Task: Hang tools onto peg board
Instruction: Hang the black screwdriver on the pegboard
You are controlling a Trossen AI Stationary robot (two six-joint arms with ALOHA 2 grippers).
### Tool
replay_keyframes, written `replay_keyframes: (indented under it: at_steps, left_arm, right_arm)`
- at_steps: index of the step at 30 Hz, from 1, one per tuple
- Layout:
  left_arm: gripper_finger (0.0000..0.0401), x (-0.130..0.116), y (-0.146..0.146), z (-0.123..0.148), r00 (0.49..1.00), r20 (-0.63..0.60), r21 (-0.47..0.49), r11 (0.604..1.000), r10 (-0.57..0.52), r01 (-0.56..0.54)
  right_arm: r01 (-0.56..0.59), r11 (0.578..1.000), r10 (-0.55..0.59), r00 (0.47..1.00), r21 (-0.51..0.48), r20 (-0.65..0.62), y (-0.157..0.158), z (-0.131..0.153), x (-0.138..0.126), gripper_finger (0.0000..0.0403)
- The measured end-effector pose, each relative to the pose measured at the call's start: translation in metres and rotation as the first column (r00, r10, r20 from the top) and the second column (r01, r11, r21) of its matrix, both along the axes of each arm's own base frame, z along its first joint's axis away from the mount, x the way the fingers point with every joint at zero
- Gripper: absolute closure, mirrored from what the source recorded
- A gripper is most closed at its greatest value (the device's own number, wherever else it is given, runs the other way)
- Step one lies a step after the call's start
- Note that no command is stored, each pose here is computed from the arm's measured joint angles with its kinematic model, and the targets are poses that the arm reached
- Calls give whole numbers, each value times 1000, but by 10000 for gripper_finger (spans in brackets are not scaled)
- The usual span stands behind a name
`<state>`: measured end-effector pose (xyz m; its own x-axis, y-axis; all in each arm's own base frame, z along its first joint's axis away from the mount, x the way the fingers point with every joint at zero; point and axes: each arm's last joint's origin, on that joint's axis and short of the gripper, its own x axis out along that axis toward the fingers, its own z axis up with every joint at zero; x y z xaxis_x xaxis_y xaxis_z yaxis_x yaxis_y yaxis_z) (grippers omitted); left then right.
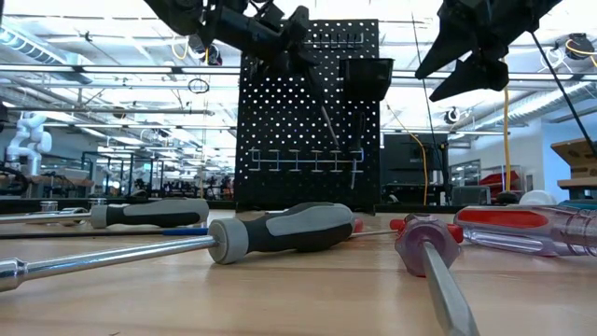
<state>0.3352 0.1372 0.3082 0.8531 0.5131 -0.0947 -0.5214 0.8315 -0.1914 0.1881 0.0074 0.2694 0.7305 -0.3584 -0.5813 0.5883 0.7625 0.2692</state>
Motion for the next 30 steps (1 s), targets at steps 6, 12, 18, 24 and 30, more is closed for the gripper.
replay_keyframes:
  at_steps: [6, 12, 18, 24, 30]
  left_arm:
    - [289, 3, -10, 0, 998, -56, 93, 996, -7, 12]
    - [289, 5, -14, 0, 998, -65, 108, 994, 3, 4]
    - [289, 12, -13, -11, 996, -84, 93, 996, -1, 9]
    - [289, 19, -14, -20, 995, -98, 94, 995, -9, 18]
    - [289, 23, -15, -23, 995, -102, 96, 995, -10, 20]
  right_arm:
    - [0, 1000, 0, 1000, -2, -2, 0, 0, 0, 92]
    - [-6, 1000, 6, 1000, -10, -5, 0, 0, 0, 92]
    - [-6, 1000, 6, 1000, -9, -5, 0, 0, 0, 92]
    - [-8, 1000, 8, 1000, -5, -3, 0, 0, 0, 92]
    - [-9, 1000, 9, 1000, -3, -3, 0, 0, 0, 92]
